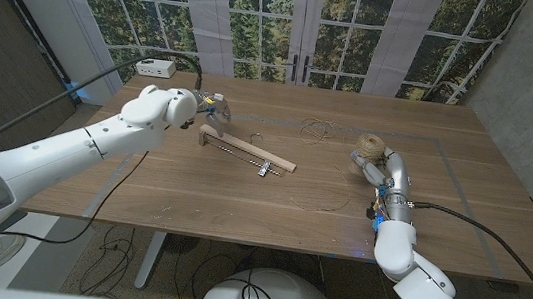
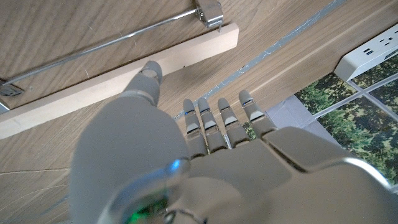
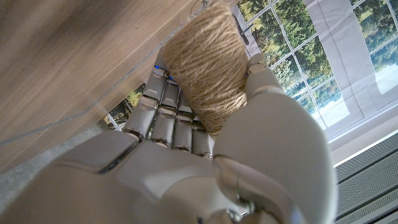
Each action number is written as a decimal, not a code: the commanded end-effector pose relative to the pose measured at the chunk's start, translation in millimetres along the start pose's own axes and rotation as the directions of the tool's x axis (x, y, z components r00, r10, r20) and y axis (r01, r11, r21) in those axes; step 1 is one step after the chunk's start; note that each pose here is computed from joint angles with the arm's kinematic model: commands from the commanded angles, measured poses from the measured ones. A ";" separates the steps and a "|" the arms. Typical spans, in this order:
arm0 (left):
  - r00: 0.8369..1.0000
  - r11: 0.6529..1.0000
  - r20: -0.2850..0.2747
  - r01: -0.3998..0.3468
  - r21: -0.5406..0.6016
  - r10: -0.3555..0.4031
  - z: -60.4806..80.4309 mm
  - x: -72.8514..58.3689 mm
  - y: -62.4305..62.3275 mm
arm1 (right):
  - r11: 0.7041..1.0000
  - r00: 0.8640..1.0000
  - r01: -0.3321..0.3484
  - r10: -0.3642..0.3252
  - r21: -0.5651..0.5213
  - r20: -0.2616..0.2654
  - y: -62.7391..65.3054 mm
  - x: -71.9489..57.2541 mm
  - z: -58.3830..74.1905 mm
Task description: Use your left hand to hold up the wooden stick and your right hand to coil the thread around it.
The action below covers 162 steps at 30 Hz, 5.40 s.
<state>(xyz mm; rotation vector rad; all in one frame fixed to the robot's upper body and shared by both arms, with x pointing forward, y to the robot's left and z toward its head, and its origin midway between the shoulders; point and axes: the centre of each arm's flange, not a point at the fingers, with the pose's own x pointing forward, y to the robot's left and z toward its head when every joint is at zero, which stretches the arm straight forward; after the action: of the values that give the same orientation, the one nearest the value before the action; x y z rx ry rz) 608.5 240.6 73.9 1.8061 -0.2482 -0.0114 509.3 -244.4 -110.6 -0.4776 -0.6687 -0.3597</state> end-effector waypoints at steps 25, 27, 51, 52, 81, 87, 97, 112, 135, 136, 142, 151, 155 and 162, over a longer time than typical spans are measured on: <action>1.000 1.000 0.017 0.014 -0.014 -0.013 3.7 25.2 -45.3 | 1.000 1.000 -0.005 0.004 -0.012 -0.014 2.5 -0.1 0.4; 0.999 1.000 0.024 0.024 -0.018 -0.024 4.5 27.4 -46.8 | 1.000 1.000 -0.004 0.004 -0.010 -0.017 2.6 0.3 0.5; 0.998 0.997 0.063 0.027 -0.079 -0.023 4.5 45.0 -70.2 | 1.000 1.000 -0.001 0.001 -0.021 -0.024 5.9 7.6 1.5; 0.998 0.997 0.064 0.024 -0.074 -0.019 5.1 45.5 -71.7 | 1.000 1.000 -0.001 0.000 -0.022 -0.026 6.0 8.2 1.6; 0.909 0.901 -0.004 -0.414 -0.131 0.417 -1.9 12.6 -38.2 | 1.000 1.000 0.008 -0.009 -0.011 -0.014 3.7 12.3 1.5; 0.887 0.878 -0.012 -0.460 -0.130 0.462 -3.5 4.3 -30.6 | 1.000 1.000 0.014 -0.014 -0.010 0.002 1.8 14.1 5.2; 0.846 0.838 -0.037 -0.532 -0.122 0.532 -6.0 -9.5 -20.5 | 0.998 0.997 0.020 -0.016 -0.062 0.071 -8.4 27.7 24.8; 0.794 0.790 -0.071 -0.608 -0.080 0.604 -10.2 -33.3 -6.3 | 0.988 0.983 0.018 0.011 -0.156 0.183 -18.3 55.3 61.7; 0.700 0.699 -0.075 -0.714 -0.044 0.710 1.1 -43.3 11.7 | 0.976 0.949 0.035 0.035 -0.215 0.313 -24.9 87.8 108.3; 0.690 0.688 -0.077 -0.724 -0.048 0.720 2.0 -42.8 11.6 | 0.976 0.948 0.035 0.036 -0.215 0.317 -24.3 88.9 109.8; 0.662 0.659 -0.092 -0.749 -0.060 0.744 7.5 -39.3 15.7 | 0.974 0.937 0.037 0.043 -0.221 0.347 -22.1 95.8 121.5; 0.645 0.637 -0.110 -0.764 -0.100 0.756 12.0 -27.5 19.3 | 0.974 0.916 0.036 0.058 -0.225 0.397 -22.3 112.4 142.0; 0.637 0.628 -0.111 -0.771 -0.110 0.763 15.4 -22.3 21.2 | 0.971 0.904 0.036 0.068 -0.235 0.422 -21.5 119.8 153.1; 0.629 0.616 -0.113 -0.777 -0.131 0.769 20.6 -11.9 25.9 | 0.967 0.885 0.036 0.087 -0.253 0.457 -19.3 131.4 169.7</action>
<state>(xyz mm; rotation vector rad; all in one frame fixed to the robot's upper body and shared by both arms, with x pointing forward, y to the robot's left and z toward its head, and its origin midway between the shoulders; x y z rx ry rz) 579.2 229.5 86.1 1.4472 -0.9316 0.6161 509.5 -206.4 62.2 -0.7972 -1.0213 -0.3253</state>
